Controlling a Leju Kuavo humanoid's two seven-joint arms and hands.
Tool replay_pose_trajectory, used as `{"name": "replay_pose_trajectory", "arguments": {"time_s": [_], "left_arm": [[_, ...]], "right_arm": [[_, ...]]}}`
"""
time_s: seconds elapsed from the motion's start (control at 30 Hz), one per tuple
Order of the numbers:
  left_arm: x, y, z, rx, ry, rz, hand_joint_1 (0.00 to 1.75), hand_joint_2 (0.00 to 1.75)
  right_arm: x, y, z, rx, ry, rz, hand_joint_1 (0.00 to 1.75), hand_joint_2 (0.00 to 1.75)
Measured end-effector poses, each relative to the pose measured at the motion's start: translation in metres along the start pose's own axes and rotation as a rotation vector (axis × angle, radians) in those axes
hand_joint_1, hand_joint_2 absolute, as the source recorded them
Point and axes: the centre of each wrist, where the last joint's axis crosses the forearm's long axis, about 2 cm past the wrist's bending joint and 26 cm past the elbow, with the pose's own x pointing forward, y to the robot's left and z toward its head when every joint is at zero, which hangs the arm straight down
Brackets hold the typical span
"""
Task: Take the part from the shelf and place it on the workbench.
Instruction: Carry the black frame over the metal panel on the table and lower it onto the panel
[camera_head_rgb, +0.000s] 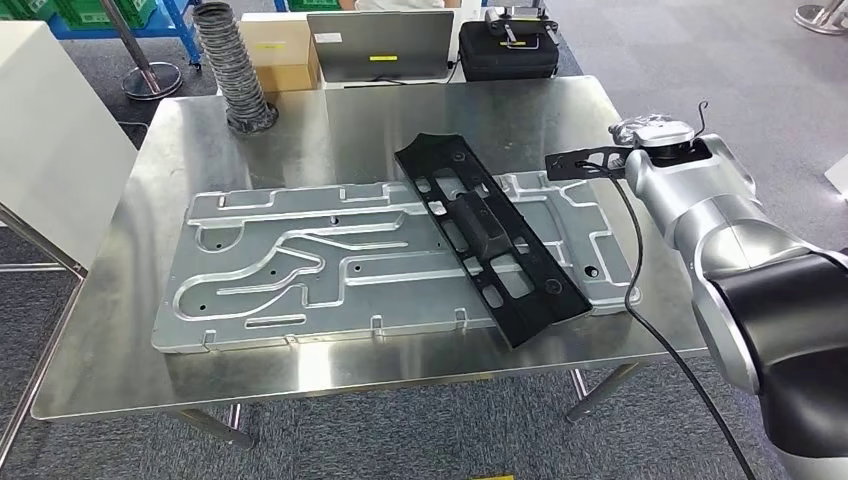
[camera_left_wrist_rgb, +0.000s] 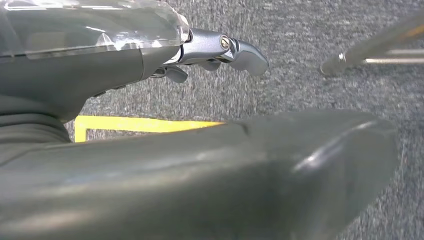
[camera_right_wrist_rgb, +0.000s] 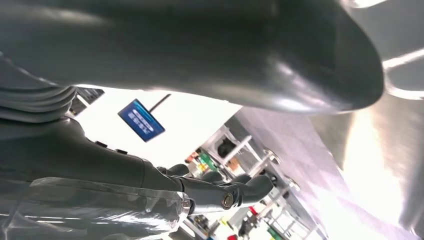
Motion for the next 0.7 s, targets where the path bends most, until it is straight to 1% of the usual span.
{"name": "replay_pose_trajectory", "arguments": {"time_s": [0.17,0.23,0.27,0.33,0.37,0.43,0.5,0.53,0.6,0.63,0.7], "left_arm": [[0.0,-0.001,0.0,-0.001,0.0,0.001,0.0,0.0],[-0.001,-0.001,0.0,0.0,0.001,0.003,0.0,0.0],[-0.001,0.0,0.0,0.0,0.0,0.005,0.0,0.0],[-0.001,0.0,0.0,0.001,-0.006,0.013,0.0,0.0],[-0.001,0.0,0.001,0.0,-0.011,0.02,0.0,0.0],[-0.003,0.0,0.001,-0.008,-0.019,0.03,0.0,0.0],[-0.004,-0.001,0.002,-0.023,-0.025,0.035,0.0,0.0],[-0.004,-0.002,0.002,-0.032,-0.027,0.035,0.0,0.0],[-0.005,-0.003,0.003,-0.044,-0.026,0.034,0.0,0.0],[-0.005,-0.003,0.003,-0.047,-0.024,0.034,0.0,0.0],[-0.007,-0.004,0.004,-0.05,-0.016,0.038,0.0,0.0]], "right_arm": [[0.001,0.003,-0.001,-0.016,0.007,0.01,0.0,0.0],[0.003,0.007,-0.002,-0.058,-0.007,-0.011,0.0,0.0],[0.005,0.009,-0.002,-0.102,-0.024,-0.039,0.0,0.0],[0.007,0.01,-0.002,-0.245,-0.087,-0.155,0.0,0.0],[0.008,0.011,-0.001,-0.34,-0.135,-0.24,0.0,0.0],[0.008,0.015,0.0,-0.567,-0.264,-0.447,0.0,0.0],[0.01,0.028,0.002,-0.806,-0.403,-0.653,0.0,0.0],[0.011,0.038,0.005,-0.91,-0.457,-0.743,0.0,0.0],[0.011,0.064,0.014,-1.057,-0.527,-0.882,0.0,0.0],[0.01,0.08,0.021,-1.107,-0.546,-0.927,0.0,0.0],[0.007,0.115,0.043,-1.209,-0.574,-0.962,0.0,0.0]]}}
